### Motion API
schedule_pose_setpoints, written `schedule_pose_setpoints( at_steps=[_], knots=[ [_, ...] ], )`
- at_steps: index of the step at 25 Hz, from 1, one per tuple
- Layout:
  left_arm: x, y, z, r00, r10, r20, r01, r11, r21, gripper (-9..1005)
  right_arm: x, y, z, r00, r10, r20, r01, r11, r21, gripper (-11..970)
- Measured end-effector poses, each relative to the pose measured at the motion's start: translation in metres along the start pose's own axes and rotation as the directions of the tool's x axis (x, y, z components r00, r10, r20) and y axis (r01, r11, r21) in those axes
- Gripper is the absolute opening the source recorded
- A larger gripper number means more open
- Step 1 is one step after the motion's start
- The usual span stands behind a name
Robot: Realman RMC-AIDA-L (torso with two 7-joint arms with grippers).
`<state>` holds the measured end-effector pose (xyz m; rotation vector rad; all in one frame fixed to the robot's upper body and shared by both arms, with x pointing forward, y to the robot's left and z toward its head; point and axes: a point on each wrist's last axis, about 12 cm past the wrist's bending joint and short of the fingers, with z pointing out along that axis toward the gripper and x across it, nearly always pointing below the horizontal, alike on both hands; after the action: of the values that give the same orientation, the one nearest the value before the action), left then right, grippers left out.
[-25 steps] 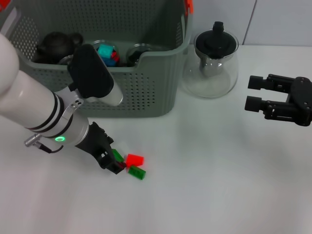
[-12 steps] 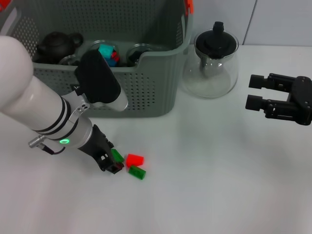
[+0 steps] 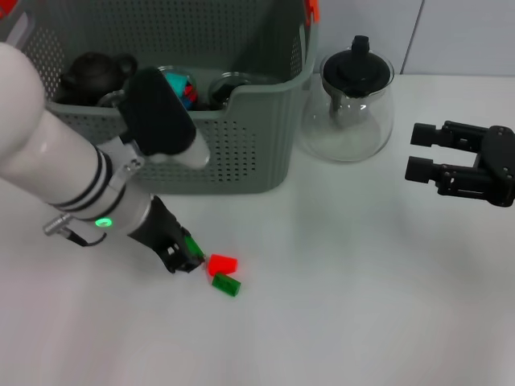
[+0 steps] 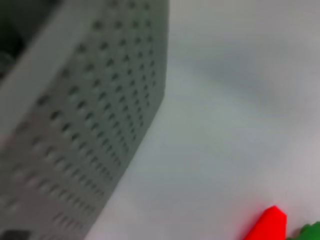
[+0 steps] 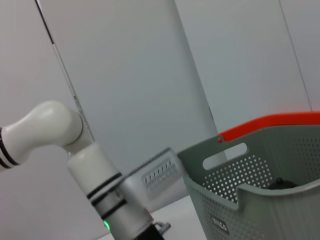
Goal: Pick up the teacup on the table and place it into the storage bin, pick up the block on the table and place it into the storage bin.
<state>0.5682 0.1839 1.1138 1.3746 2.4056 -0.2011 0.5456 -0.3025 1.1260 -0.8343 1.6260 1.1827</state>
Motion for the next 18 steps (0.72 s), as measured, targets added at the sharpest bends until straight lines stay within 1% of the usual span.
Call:
schedule_pose_setpoints(
  at_steps=[2, 3, 5, 6, 7, 8, 9, 10, 11, 12, 13, 14, 16, 18],
  knots=[
    [0.001, 0.001, -0.011, 0.999, -0.029, 0.023, 0.029, 1.000, 0.012, 441, 0.000, 0.000, 0.000, 1.000, 0.000, -0.001, 0.000, 1.000, 0.001, 789],
    [0.002, 0.003, -0.021, 0.997, -0.058, 0.052, 0.057, 0.998, 0.026, 425, 0.000, 0.000, 0.000, 1.000, 0.000, -0.001, 0.000, 1.000, 0.000, 789],
    [0.003, 0.005, -0.041, 0.986, -0.117, 0.116, 0.108, 0.991, 0.083, 408, 0.000, 0.000, -0.001, 1.000, 0.000, -0.001, 0.000, 1.000, 0.000, 789],
    [0.004, 0.007, -0.056, 0.973, -0.158, 0.167, 0.137, 0.982, 0.131, 408, 0.000, 0.000, -0.001, 1.000, 0.000, -0.001, 0.000, 1.000, 0.000, 789],
    [0.004, 0.011, -0.079, 0.940, -0.217, 0.262, 0.164, 0.964, 0.210, 408, 0.000, 0.000, -0.001, 1.000, 0.001, -0.002, -0.001, 1.000, -0.001, 789],
    [0.005, 0.011, -0.085, 0.928, -0.233, 0.290, 0.166, 0.957, 0.236, 407, 0.000, 0.000, -0.001, 1.000, 0.001, -0.002, -0.001, 1.000, -0.001, 789],
    [0.004, 0.015, -0.105, 0.889, -0.264, 0.375, 0.156, 0.943, 0.293, 407, 0.000, 0.000, -0.001, 1.000, 0.001, -0.002, -0.001, 1.000, -0.001, 789],
    [0.004, 0.017, -0.117, 0.856, -0.281, 0.434, 0.139, 0.933, 0.332, 407, 0.000, 0.000, -0.001, 1.000, 0.001, -0.002, -0.001, 1.000, -0.002, 789],
    [0.002, 0.023, -0.135, 0.800, -0.293, 0.523, 0.102, 0.926, 0.364, 407, 0.000, 0.000, -0.001, 1.000, 0.000, -0.002, 0.000, 1.000, -0.002, 789],
    [0.000, 0.028, -0.148, 0.760, -0.295, 0.580, 0.076, 0.925, 0.371, 407, 0.000, 0.000, -0.001, 1.000, 0.000, -0.002, 0.000, 1.000, -0.002, 789],
    [-0.003, 0.036, -0.163, 0.704, -0.294, 0.646, 0.048, 0.928, 0.369, 407, 0.000, 0.000, -0.001, 1.000, -0.002, -0.002, 0.002, 1.000, -0.002, 789],
    [-0.005, 0.040, -0.170, 0.676, -0.290, 0.677, 0.041, 0.933, 0.359, 408, 0.000, 0.000, -0.001, 1.000, -0.003, -0.002, 0.003, 1.000, -0.002, 789],
    [-0.016, 0.054, -0.179, 0.627, -0.282, 0.726, 0.072, 0.949, 0.306, 408, 0.000, 0.000, 0.000, 1.000, -0.004, -0.002, 0.004, 1.000, -0.005, 789],
    [-0.032, 0.071, -0.175, 0.608, -0.287, 0.740, 0.171, 0.958, 0.232, 408, 0.000, 0.001, 0.001, 1.000, -0.004, -0.003, 0.004, 1.000, -0.006, 789]
  ],
)
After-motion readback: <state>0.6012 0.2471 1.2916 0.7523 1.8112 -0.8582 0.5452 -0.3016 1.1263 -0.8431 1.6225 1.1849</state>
